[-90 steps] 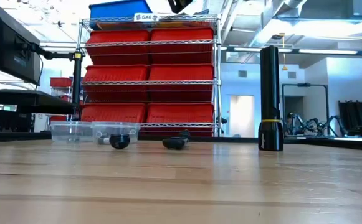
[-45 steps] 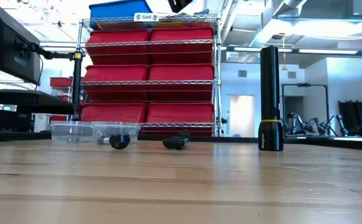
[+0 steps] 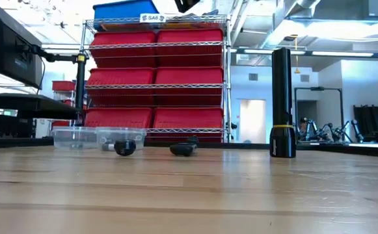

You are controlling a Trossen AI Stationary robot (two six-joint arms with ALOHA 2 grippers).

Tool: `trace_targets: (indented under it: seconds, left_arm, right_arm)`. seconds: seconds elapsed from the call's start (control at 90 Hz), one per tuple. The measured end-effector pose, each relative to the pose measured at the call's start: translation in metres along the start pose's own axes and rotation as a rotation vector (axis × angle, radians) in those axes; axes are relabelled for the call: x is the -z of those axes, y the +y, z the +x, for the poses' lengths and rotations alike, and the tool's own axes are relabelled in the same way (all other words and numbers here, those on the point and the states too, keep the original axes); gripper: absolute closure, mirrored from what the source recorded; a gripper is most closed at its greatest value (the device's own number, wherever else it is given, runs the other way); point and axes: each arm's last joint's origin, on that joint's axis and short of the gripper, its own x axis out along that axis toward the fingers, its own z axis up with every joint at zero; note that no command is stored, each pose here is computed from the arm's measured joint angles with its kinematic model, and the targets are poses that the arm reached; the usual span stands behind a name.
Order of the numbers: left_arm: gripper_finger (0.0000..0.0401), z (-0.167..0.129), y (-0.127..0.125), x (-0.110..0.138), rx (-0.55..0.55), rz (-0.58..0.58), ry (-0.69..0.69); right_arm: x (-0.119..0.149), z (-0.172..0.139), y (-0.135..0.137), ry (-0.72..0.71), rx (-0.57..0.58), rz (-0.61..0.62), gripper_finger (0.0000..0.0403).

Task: Insert battery
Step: Insert the brown battery into the flashlight battery compartment

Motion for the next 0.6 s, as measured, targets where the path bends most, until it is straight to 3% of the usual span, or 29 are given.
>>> trace_targets:
  seconds: [0.156,0.378,0.6]
  left_arm:
    - [0.0352,0.000,0.000,0.000,-0.006,-0.008,0.000]
    - [0.0346,0.000,0.000,-0.001,-0.010,-0.018,-0.006]
    - [0.0335,-0.018,-0.001,-0.008,-0.030,-0.030,-0.071]
  right_arm:
    - [0.001,0.000,0.000,0.006,-0.002,0.046,0.0370]
    - [0.000,-0.005,-0.003,-0.002,0.007,0.121,0.0370]
    - [-0.005,-0.041,-0.026,0.011,0.066,0.253,0.0370]
